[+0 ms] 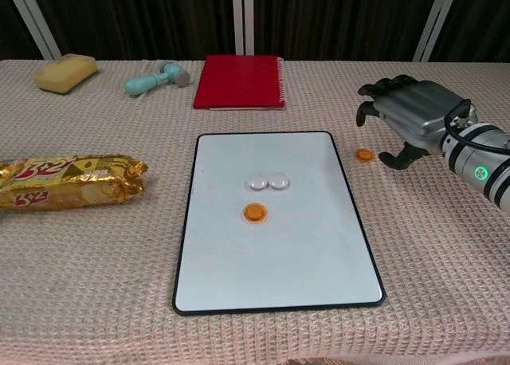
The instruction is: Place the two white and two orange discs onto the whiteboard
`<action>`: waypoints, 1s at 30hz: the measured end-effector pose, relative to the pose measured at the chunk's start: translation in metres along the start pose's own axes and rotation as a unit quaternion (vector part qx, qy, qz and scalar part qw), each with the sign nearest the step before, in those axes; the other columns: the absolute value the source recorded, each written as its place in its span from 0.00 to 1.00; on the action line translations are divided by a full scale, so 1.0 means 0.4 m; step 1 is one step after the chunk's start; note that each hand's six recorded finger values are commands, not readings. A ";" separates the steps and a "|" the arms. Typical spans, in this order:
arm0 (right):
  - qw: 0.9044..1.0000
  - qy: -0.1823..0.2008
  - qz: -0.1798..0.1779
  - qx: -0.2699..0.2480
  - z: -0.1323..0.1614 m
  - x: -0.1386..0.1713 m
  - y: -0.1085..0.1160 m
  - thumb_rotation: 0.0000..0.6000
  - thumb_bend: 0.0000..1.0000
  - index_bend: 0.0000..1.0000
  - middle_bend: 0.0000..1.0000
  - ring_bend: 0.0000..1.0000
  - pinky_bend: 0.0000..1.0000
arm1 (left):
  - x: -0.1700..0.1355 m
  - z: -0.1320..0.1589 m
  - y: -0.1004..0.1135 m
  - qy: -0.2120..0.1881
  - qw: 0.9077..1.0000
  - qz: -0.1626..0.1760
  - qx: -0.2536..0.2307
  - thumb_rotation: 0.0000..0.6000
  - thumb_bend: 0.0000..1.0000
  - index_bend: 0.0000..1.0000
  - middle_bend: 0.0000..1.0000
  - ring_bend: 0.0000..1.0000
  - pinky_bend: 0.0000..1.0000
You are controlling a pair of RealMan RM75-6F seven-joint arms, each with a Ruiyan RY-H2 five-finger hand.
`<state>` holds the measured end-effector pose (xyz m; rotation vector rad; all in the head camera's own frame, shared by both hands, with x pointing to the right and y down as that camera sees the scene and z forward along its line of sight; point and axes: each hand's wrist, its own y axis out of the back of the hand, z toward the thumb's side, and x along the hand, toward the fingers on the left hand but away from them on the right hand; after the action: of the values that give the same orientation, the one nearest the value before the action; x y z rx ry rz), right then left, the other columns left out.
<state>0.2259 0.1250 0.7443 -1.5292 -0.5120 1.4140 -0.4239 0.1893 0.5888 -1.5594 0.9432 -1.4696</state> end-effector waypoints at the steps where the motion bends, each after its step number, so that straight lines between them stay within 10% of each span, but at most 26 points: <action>1: 1.000 0.001 0.004 0.000 0.005 -0.003 -0.005 1.00 0.34 0.30 0.01 0.00 0.00 | -0.001 0.001 0.000 0.000 1.000 0.000 0.000 0.81 0.00 0.11 0.03 0.01 0.12; 30: 1.000 -0.005 0.013 -0.005 0.023 -0.033 -0.037 1.00 0.35 0.46 0.02 0.00 0.00 | 0.000 -0.001 -0.002 0.002 1.000 -0.002 -0.001 0.81 0.00 0.11 0.03 0.01 0.12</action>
<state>0.2186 0.1243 0.7648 -1.5431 -0.5083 1.4424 -0.4243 0.1894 0.5895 -1.5619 0.9442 -1.4761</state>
